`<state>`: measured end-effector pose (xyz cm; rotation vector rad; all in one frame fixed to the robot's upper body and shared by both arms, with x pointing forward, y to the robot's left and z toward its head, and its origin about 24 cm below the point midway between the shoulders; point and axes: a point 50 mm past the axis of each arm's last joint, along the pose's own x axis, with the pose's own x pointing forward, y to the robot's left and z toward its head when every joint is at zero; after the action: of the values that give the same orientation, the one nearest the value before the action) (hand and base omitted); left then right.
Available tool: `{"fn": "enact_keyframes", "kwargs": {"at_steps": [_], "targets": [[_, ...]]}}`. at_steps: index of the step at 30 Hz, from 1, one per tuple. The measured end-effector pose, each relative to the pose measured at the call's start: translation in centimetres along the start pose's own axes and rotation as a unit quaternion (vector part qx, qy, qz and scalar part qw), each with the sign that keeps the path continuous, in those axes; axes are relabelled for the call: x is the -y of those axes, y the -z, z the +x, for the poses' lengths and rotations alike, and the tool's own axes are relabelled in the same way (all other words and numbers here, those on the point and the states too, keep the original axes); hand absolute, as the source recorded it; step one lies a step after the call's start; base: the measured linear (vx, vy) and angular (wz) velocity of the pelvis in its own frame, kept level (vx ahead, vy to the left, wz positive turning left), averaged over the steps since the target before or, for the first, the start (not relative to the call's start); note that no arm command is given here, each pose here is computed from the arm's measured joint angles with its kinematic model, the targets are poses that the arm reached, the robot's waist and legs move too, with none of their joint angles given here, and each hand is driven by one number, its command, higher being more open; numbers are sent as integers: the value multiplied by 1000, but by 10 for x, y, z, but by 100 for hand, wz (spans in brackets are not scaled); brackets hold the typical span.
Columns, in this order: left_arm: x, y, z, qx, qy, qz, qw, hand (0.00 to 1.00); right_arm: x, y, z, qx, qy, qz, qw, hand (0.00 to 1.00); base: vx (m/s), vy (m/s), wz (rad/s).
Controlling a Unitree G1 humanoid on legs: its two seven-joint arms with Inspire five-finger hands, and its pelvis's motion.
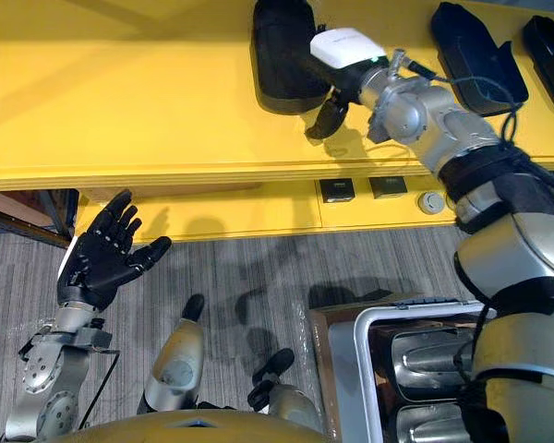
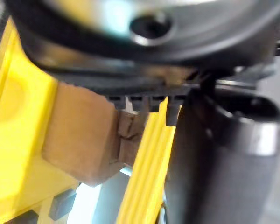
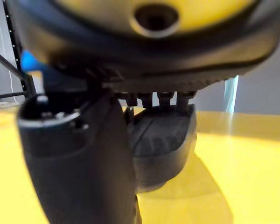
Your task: Walk over and take three plastic housings, then place them on the shelf
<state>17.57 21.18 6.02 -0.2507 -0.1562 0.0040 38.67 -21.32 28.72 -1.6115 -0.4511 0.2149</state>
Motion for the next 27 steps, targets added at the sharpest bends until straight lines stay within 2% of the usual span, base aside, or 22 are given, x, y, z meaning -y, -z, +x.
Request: {"fn": "enact_keyframes", "kwargs": {"at_steps": [7, 13, 15, 19, 20, 22, 24, 27], "targets": [[7, -16, -1, 44, 4, -26, 999, 100, 9, -7, -22, 38, 71, 37, 996, 100, 12, 25, -10], [13, -12, -4, 48, 0, -53, 997, 100, 3, -19, -42, 57, 167, 172, 969, 100, 25, 15, -15], [14, -13, -6, 52, 1, -59, 997, 100, -11, -17, -49, 35, 198, 232, 952, 100, 31, 12, -20], [17, -23, -9, 78, -16, -73, 994, 100, -55, -17, -71, -22, 232, 384, 894, 100, -1, 8, -24], [12, -25, -10, 83, -45, -71, 993, 100, -80, -23, -81, -42, 228, 435, 870, 100, -32, 6, -26], [4, -26, -12, 82, -87, -69, 990, 100, -107, -33, -94, -59, 214, 485, 846, 100, -33, 7, -27], [-11, -27, -17, 82, -165, -63, 981, 100, -143, -56, -116, -72, 178, 549, 813, 100, -36, 5, -22], [-25, -28, -22, 78, -231, -44, 969, 100, -168, -94, -126, -48, 122, 621, 773, 100, -65, -16, -20]]}}
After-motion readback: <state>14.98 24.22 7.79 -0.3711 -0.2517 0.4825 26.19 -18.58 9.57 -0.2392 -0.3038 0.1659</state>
